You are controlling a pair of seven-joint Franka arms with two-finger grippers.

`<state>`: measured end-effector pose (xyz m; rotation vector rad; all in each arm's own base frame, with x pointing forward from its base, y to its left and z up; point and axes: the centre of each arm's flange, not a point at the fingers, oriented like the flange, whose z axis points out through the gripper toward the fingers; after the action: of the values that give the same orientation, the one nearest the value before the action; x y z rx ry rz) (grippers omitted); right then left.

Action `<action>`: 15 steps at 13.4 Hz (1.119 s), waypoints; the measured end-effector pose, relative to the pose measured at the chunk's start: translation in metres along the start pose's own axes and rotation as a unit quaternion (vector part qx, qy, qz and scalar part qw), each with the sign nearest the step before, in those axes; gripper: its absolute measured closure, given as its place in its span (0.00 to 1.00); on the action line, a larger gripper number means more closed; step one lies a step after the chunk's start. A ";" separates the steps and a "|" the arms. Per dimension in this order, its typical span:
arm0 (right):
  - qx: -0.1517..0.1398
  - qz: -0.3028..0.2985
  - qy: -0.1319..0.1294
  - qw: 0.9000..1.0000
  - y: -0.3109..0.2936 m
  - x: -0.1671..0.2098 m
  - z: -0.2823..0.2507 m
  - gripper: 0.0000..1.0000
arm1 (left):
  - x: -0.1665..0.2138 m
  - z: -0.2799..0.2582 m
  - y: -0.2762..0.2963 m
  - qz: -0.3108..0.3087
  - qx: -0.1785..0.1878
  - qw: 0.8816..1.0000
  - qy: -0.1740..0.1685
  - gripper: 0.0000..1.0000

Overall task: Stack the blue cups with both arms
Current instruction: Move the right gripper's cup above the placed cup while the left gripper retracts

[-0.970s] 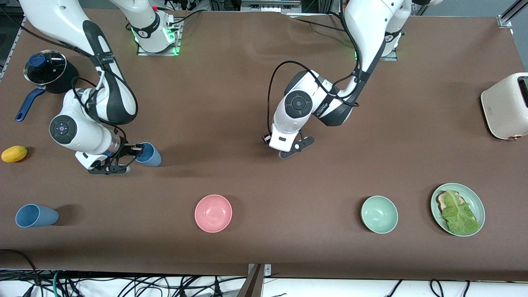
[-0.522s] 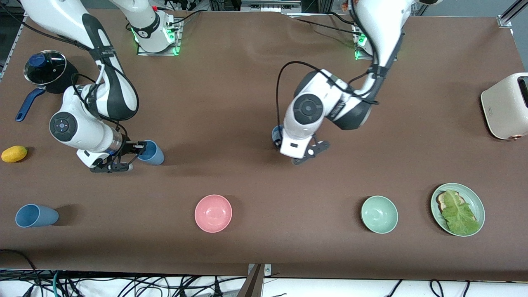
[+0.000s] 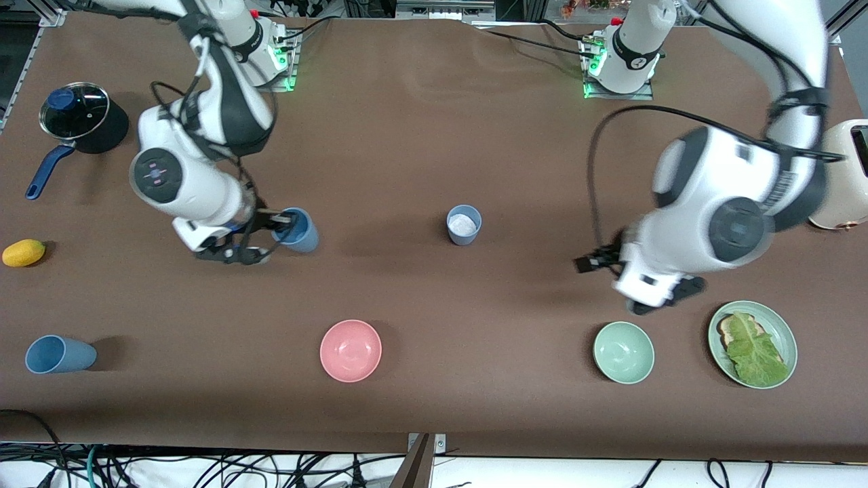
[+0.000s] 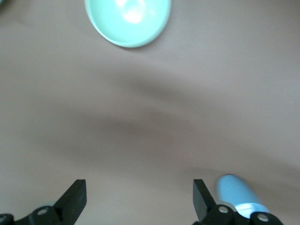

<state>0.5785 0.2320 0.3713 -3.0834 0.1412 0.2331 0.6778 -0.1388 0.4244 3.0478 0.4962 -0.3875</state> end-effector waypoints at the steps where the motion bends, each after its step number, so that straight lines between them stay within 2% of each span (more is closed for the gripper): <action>1: -0.002 0.010 0.000 1.000 -0.034 -0.015 -0.006 0.95 | 0.020 -0.001 -0.039 0.020 -0.005 1.000 -0.005 0.00; 4: -0.003 0.053 -0.004 0.999 -0.127 -0.061 -0.012 0.95 | 0.065 -0.007 -0.159 0.072 -0.026 0.997 -0.008 0.00; 6: -0.002 0.088 -0.007 0.996 -0.176 -0.079 -0.012 0.95 | 0.075 -0.015 -0.209 0.094 -0.036 0.995 0.000 0.00; 10: 0.018 0.151 -0.008 0.988 -0.240 -0.086 -0.010 0.95 | 0.048 -0.059 -0.217 0.119 -0.027 0.992 0.011 0.00; 15: 0.042 0.206 -0.002 0.978 -0.287 -0.089 -0.003 0.95 | 0.003 -0.120 -0.196 0.142 -0.016 0.988 0.054 0.00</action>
<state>0.5181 0.5252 0.3989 -2.9341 0.7712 0.2377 0.6479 0.0560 0.5419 3.0563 0.0667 -0.2016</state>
